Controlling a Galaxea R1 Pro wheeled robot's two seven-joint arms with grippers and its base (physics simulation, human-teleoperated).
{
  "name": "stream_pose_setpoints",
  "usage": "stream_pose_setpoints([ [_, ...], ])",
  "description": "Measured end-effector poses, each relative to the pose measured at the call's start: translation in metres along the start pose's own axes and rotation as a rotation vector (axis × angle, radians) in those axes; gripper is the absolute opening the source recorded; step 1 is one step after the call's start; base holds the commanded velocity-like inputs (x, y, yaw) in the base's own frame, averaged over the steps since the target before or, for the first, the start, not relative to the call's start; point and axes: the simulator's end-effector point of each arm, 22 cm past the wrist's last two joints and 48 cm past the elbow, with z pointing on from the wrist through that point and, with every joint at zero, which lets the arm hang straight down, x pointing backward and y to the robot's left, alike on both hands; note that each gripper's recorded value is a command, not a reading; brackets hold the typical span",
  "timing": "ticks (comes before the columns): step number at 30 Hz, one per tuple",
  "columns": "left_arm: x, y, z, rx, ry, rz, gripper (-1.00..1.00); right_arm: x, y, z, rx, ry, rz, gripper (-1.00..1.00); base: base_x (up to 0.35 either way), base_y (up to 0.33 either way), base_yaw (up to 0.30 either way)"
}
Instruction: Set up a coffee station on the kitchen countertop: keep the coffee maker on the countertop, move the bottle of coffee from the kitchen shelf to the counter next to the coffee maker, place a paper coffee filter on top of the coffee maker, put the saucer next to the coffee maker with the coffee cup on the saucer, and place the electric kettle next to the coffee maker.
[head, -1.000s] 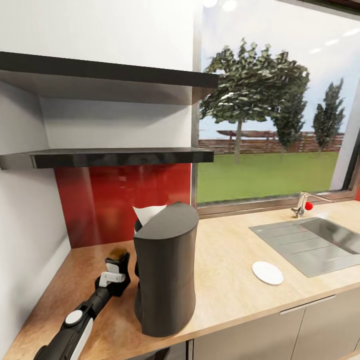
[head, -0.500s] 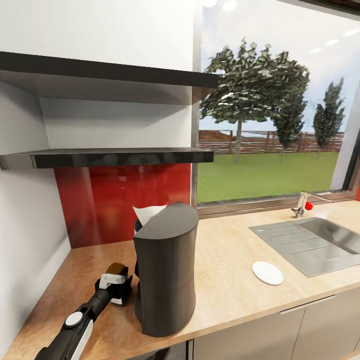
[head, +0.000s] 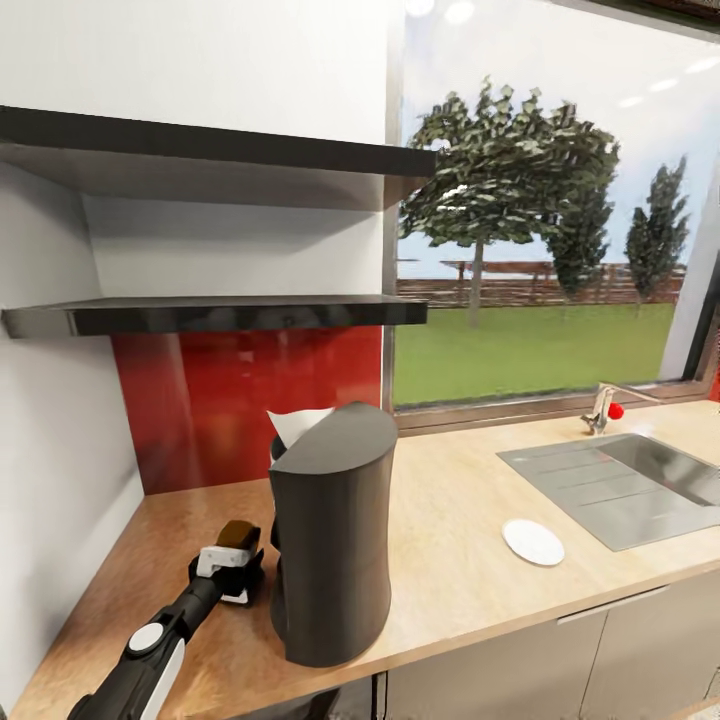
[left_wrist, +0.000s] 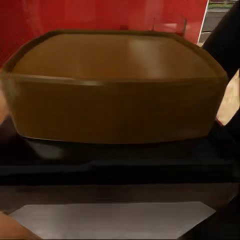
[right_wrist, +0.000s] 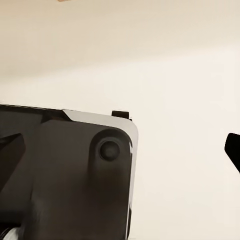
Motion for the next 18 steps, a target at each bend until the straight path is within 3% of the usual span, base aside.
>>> stream_pose_setpoints([
  [12, 0.004, 0.000, -0.001, -0.001, 0.008, -0.004, 1.00, -0.001, 0.001, 0.000, -0.001, -0.001, 0.000, 1.00, -0.305, 0.057, 0.000],
  [18, 0.012, -0.004, -0.003, 0.005, 0.016, -0.004, 1.00, -0.001, 0.001, 0.000, -0.001, -0.001, 0.000, 1.00, -0.331, -0.070, 0.000],
])
